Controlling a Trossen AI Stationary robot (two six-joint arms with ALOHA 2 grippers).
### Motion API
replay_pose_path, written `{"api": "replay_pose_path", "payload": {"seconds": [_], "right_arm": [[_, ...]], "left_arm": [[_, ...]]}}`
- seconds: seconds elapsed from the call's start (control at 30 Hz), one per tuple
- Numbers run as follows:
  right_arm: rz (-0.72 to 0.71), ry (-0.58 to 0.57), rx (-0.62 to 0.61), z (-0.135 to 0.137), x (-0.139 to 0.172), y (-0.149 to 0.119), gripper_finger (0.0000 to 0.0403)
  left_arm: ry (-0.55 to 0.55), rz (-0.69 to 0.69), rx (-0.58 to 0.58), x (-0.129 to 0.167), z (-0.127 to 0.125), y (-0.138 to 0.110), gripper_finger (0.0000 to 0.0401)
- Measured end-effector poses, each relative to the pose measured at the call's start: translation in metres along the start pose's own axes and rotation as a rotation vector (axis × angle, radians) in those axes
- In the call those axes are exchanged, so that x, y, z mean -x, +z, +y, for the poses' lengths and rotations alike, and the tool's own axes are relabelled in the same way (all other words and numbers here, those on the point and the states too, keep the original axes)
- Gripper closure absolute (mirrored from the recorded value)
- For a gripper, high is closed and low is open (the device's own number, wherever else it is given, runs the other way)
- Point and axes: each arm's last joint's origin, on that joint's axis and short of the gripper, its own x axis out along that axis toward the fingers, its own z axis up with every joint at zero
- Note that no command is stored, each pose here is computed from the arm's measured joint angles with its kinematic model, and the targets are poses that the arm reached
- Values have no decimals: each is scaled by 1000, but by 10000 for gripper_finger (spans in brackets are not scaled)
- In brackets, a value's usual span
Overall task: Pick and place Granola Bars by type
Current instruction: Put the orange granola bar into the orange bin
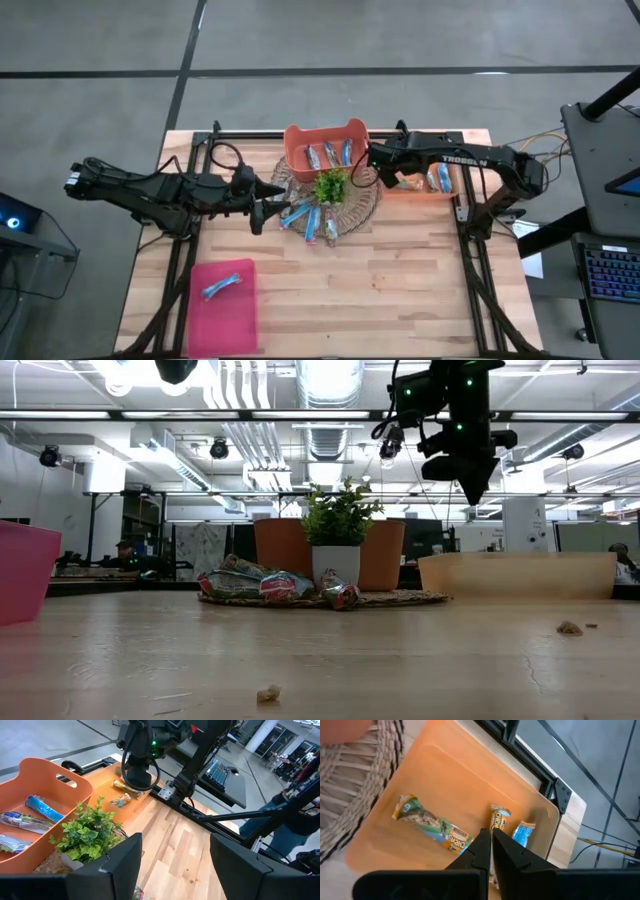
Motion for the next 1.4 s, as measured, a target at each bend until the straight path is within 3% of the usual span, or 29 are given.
{"api": "replay_pose_path", "payload": {"seconds": [0.73,1.0,1.17,1.4], "right_arm": [[-22,14,38,2,0,2,379],[-7,116,181,5,-22,7,278],[42,83,299,-1,-47,5,207],[59,188,432,-1,-83,-1,169]], "left_arm": [[0,0,-2,0,0,0,185],[-1,1,0,0,0,0,185],[-1,1,1,0,0,0,185],[-1,0,26,0,0,0,185]]}}
